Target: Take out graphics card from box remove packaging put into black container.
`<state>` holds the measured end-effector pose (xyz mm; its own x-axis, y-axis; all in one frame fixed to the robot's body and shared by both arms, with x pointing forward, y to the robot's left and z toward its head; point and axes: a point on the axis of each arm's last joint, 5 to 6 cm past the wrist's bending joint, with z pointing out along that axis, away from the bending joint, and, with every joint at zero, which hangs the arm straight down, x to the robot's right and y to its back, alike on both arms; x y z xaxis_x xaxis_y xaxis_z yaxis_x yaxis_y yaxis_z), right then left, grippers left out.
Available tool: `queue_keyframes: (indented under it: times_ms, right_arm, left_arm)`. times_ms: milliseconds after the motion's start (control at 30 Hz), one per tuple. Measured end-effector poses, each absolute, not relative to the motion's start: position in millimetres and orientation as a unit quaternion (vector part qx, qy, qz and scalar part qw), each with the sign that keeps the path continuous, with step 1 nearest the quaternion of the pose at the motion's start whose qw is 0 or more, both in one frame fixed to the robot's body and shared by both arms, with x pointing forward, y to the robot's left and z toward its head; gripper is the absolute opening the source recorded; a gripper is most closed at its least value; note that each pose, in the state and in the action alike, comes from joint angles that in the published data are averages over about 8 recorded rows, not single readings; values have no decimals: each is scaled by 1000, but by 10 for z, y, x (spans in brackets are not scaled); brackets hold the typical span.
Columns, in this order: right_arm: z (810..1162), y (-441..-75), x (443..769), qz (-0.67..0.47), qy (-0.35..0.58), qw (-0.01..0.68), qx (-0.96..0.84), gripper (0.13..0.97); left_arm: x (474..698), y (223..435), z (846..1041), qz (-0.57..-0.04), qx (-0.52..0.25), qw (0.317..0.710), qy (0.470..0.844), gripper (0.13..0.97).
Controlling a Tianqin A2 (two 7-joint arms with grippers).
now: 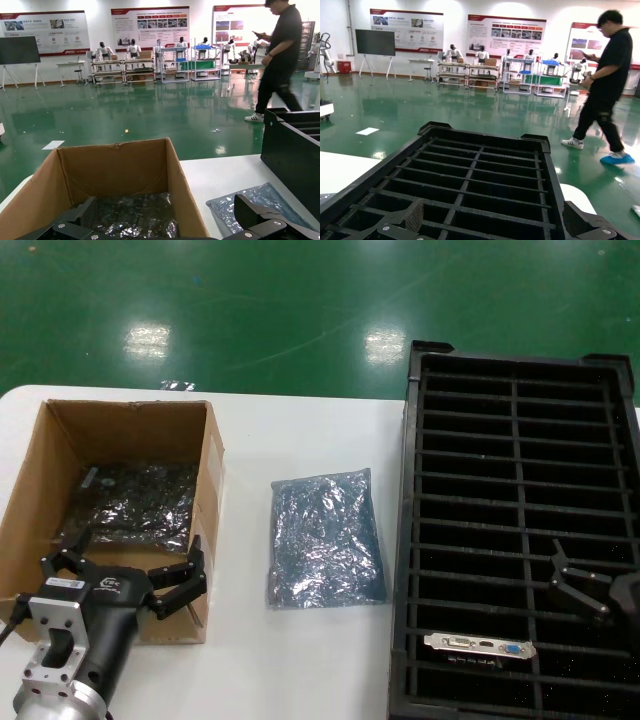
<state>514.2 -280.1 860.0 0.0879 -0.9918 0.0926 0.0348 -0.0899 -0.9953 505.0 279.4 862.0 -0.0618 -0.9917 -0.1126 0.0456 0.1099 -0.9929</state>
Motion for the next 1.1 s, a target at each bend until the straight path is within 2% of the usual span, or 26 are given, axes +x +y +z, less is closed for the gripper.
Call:
queue_keyframes:
  times_ms: [1100]
  right_arm:
    - [8600,-2801,5142,-507,446,506,-536,966]
  left_arm:
    - [5050,2794,8620,-498,-444,521,532,966]
